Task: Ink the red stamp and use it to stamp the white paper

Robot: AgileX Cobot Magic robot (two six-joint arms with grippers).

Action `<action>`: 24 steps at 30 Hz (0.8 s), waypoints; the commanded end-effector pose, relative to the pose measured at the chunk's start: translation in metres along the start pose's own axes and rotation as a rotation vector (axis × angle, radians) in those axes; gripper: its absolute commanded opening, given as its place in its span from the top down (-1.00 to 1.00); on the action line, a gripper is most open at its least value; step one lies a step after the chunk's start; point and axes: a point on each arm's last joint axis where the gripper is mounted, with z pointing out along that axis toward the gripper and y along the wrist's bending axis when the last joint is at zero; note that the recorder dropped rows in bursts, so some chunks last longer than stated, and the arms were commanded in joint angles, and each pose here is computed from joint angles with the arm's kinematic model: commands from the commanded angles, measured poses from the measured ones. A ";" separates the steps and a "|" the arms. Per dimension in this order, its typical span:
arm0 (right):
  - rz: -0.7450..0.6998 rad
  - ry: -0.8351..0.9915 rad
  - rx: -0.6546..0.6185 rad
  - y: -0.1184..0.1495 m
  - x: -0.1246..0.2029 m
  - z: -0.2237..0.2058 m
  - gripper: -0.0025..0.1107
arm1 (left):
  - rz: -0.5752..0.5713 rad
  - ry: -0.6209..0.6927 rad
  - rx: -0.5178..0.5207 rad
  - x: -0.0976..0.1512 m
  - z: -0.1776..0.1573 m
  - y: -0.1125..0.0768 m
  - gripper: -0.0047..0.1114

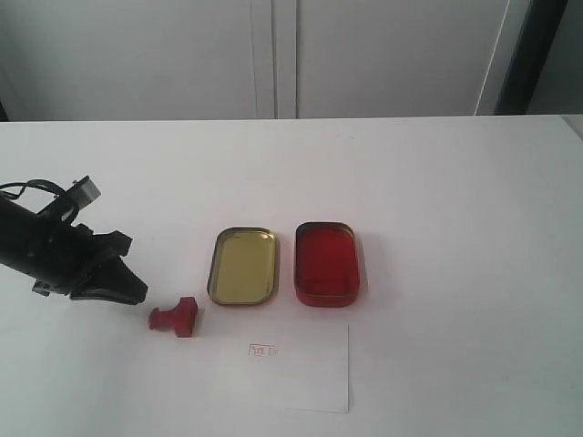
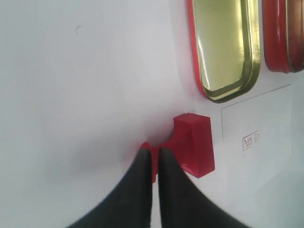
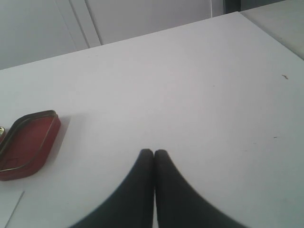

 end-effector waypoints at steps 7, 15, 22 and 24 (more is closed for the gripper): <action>-0.005 -0.016 -0.007 0.000 -0.001 0.000 0.96 | 0.039 0.000 0.012 0.002 -0.004 -0.004 0.92; -0.005 -0.016 -0.007 0.000 -0.001 0.000 0.96 | 0.021 -0.012 0.005 0.001 -0.010 -0.011 0.92; -0.005 -0.014 -0.006 0.000 -0.001 0.000 0.96 | 0.060 0.000 -0.182 0.005 -0.026 -0.022 0.92; -0.005 -0.014 -0.006 0.000 -0.001 0.000 0.96 | 0.070 0.006 -0.238 0.007 -0.031 -0.026 0.92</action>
